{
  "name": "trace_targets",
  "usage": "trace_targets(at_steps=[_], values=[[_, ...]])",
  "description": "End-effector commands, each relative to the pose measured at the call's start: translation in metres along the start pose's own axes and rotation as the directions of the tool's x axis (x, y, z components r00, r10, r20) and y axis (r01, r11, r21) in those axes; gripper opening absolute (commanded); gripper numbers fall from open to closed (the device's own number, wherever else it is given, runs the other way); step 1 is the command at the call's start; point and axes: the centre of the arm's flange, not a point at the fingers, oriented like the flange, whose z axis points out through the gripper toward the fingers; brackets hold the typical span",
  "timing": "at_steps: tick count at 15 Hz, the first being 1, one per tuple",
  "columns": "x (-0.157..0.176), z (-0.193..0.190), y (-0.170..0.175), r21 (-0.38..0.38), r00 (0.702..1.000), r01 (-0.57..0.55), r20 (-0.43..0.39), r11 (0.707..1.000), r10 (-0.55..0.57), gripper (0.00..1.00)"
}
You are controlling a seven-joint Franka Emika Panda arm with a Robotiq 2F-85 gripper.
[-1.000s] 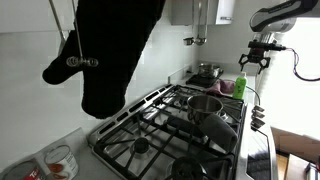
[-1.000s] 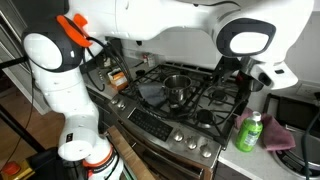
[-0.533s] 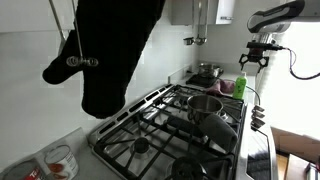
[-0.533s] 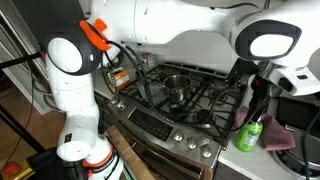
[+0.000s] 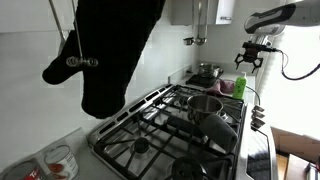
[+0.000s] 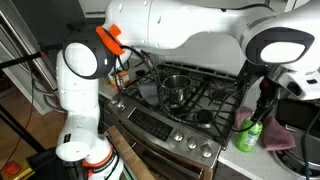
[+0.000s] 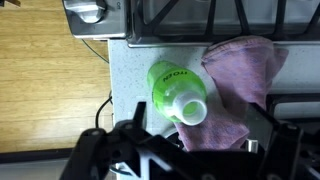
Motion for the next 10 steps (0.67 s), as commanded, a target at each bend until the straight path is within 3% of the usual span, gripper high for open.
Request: trace_targets(at_steps=[1,10], values=[[0.022,0.009,-0.006,0.018,0.999,0.003,0.045,1.0,-0.004,1.0],[0.051,0.042,0.007,-0.004,0.987,-0.056,0.15,0.998,0.056,1.0]])
